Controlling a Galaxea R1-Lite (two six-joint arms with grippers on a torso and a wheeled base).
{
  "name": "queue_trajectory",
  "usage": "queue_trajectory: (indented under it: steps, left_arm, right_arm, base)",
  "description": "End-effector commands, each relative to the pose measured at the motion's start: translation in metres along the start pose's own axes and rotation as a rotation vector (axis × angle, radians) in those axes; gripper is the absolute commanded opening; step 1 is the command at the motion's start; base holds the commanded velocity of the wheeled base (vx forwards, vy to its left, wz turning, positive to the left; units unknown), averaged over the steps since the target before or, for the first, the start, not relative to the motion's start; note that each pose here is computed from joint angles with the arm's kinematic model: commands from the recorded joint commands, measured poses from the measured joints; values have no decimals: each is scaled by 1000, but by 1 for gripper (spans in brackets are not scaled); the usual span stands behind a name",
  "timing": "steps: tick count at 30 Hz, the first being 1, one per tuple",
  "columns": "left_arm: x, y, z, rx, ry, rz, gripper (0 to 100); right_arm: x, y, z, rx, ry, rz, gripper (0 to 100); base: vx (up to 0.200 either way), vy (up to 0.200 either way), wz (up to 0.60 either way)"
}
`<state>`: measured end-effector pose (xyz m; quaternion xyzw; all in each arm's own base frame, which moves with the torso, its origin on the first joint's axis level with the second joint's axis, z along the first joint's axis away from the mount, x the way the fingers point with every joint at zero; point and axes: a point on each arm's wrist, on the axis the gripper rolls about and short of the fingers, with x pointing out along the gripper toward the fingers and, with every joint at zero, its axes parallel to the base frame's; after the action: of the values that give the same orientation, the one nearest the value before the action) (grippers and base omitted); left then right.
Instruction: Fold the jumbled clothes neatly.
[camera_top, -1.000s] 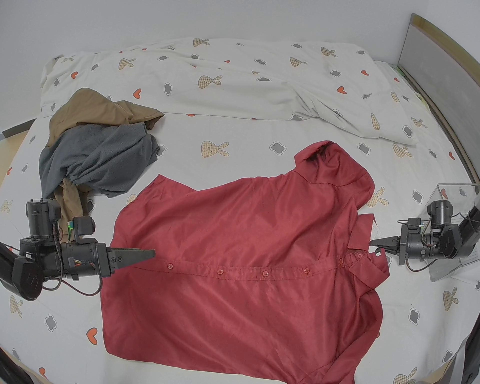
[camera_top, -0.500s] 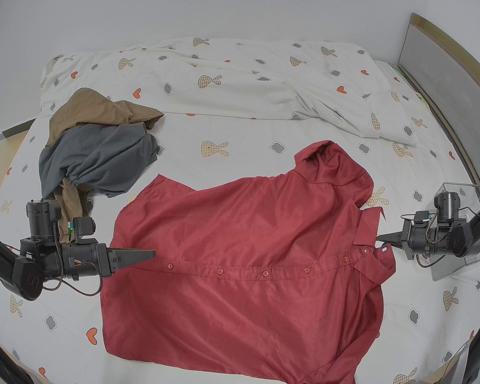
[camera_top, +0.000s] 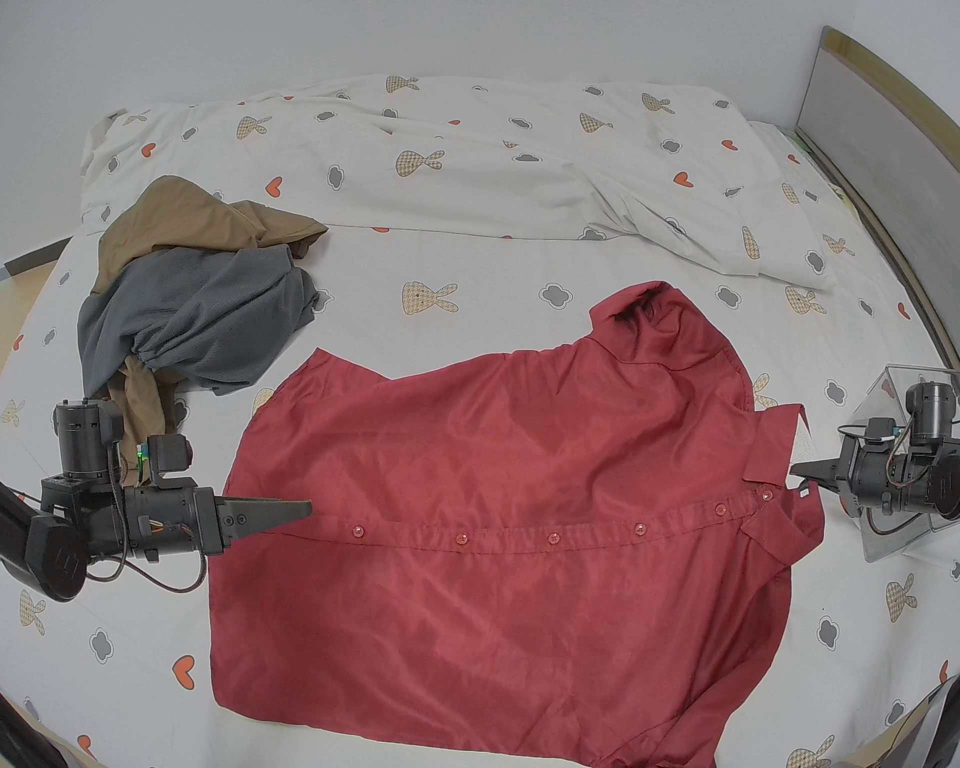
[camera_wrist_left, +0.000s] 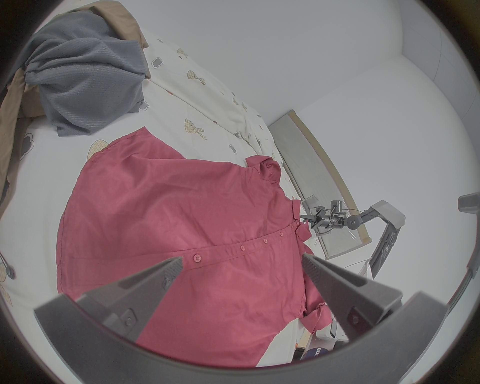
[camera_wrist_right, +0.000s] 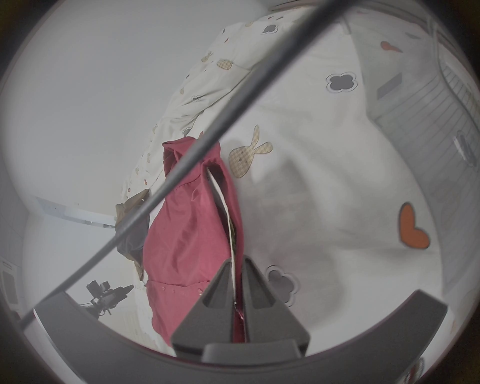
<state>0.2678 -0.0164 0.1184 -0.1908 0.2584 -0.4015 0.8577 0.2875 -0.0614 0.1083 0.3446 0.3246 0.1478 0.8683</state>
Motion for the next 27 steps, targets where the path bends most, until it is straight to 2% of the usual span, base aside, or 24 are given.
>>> queue_trajectory:
  steps: [1,5,9,18,19,23,24,27]
  left_arm:
    - [0,0,0,-1,0,1,100]
    - [0,1,-1,-4,2,1,100]
    - [1,2,-1,-7,5,2,100]
    - [1,2,-1,-6,4,3,100]
    - [1,2,-1,-6,4,3,100]
    - [1,2,-1,-6,4,3,100]
    - [1,2,-1,-6,4,3,100]
    - [1,2,0,-4,2,3,100]
  right_arm:
    - [-7,-18,5,-2,-30,-41,0]
    - [-5,-26,4,-35,-23,-62,0]
    - [10,-13,-4,-89,-16,-149,0]
    - [25,8,-14,-136,24,-123,0]
    - [24,9,-13,-139,21,-124,100]
    - [18,16,-10,-157,-5,-114,100]
    - [-1,32,-7,-193,-63,-98,100]
    - [-33,55,-5,-250,-182,-116,100]
  base:
    - [0,0,0]
    - [0,0,0]
    - [0,0,0]
    - [0,0,0]
    - [0,0,0]
    - [0,0,0]
    - [0,0,0]
    - [0,0,0]
